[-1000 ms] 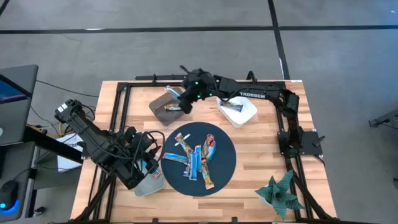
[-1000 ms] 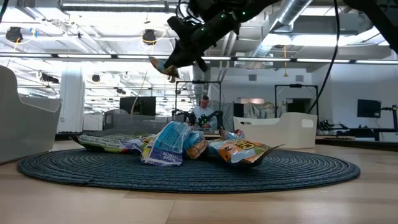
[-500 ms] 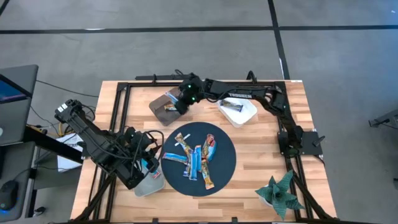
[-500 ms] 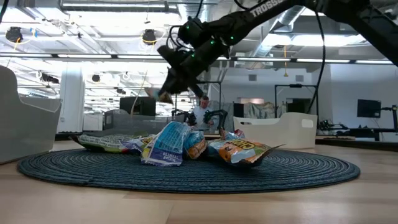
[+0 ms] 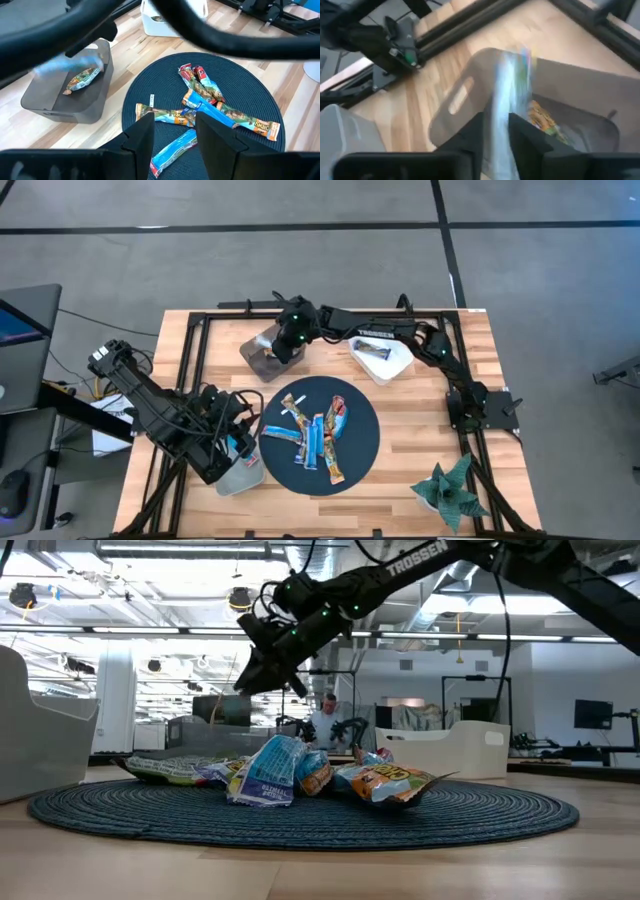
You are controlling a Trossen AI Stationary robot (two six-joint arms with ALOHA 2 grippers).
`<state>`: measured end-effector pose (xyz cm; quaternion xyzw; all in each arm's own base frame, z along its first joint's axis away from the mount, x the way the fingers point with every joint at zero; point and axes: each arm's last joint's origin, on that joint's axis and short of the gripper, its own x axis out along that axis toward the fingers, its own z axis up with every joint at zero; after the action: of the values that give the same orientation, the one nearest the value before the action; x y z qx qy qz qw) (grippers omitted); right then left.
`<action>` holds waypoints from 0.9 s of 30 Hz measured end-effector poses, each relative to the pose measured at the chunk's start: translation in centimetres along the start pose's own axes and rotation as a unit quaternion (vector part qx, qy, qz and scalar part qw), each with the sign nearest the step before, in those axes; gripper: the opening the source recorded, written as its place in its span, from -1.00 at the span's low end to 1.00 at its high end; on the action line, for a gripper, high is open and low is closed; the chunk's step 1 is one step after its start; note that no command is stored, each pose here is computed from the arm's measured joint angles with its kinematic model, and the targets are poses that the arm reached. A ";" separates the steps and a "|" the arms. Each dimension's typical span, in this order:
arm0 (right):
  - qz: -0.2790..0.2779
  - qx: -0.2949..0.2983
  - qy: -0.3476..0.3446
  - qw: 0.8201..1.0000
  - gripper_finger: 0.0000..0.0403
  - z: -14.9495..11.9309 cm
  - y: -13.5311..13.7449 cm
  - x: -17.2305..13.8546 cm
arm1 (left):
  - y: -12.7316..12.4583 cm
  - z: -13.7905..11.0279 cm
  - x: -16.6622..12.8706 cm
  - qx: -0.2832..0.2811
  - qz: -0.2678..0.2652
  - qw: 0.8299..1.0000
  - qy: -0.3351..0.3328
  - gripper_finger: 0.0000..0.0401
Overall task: Pick and place Granola Bars by type
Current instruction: Put the yellow granola bar into the black bin, then put the red granola bar into the gray bin
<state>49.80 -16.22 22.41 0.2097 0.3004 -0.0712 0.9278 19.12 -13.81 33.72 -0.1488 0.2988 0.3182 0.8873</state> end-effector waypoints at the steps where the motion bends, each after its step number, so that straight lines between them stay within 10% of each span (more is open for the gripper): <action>1: 0.001 -0.006 -0.005 1.000 -0.50 0.2 0.1 -0.1 | 0.0 0.0 0.0 0.000 0.000 1.000 0.002 -0.31; 15: -0.001 -0.069 0.112 0.991 0.13 0.2 1.6 -5.6 | 0.0 0.0 0.0 0.023 -0.001 1.000 0.002 -0.31; 27: 0.039 -0.164 0.384 0.908 -0.02 -5.4 7.3 -9.4 | -0.4 0.7 0.2 0.088 0.007 0.994 -0.070 -0.31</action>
<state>41.28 -7.23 26.54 0.0772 0.6323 0.1017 0.7641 19.78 -13.74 34.18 -0.0455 0.2638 0.3063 0.9135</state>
